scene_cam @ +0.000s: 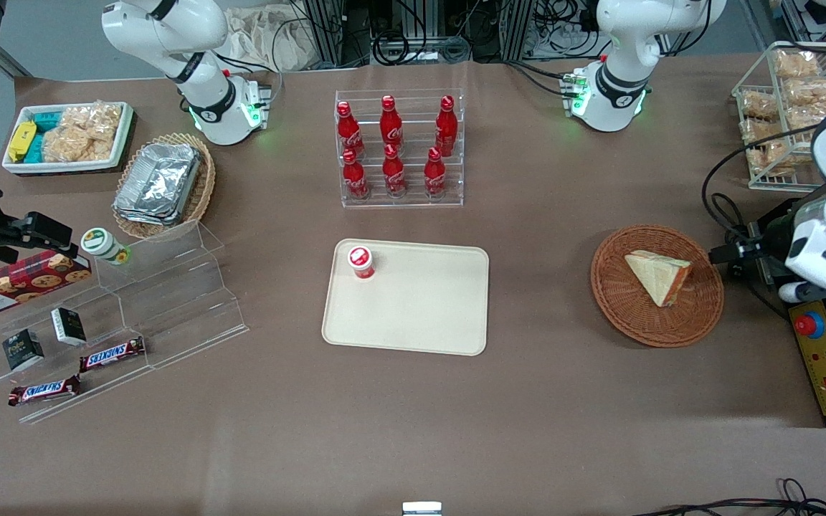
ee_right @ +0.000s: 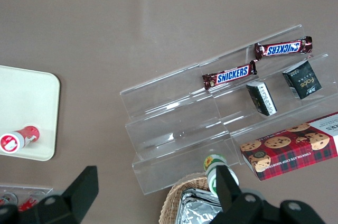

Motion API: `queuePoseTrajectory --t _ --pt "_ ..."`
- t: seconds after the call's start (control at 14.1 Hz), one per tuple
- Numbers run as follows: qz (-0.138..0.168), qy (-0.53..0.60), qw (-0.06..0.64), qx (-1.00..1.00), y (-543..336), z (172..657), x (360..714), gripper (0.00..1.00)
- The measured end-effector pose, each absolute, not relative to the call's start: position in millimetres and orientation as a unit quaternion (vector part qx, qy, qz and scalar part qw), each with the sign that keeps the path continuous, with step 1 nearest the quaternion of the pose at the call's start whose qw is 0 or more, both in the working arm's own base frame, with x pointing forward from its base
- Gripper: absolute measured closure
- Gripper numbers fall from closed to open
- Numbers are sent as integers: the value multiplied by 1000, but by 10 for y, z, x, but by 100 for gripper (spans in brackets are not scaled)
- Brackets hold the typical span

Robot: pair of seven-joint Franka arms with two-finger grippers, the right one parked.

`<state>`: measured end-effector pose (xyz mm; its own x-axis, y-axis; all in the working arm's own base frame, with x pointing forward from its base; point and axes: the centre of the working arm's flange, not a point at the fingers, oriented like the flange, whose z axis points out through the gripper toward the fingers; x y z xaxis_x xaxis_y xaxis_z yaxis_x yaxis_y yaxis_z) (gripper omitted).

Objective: Place sandwich from basket to tray
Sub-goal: 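Move the left gripper over the wicker basket toward the sandwich, then lower the left gripper and grasp the wrapped sandwich in the basket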

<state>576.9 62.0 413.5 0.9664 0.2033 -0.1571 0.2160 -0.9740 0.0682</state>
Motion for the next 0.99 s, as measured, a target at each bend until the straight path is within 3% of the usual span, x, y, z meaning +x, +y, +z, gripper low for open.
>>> queuePoseTrajectory --t 0.42,0.78,0.92,0.99 --pt "-80 128 39 988 635 3052 5670 0" --pt "-75 143 46 986 608 2591 5576 0" --pt "-77 146 48 985 591 2471 5534 5" --pt "-79 148 50 985 587 2452 5527 12"
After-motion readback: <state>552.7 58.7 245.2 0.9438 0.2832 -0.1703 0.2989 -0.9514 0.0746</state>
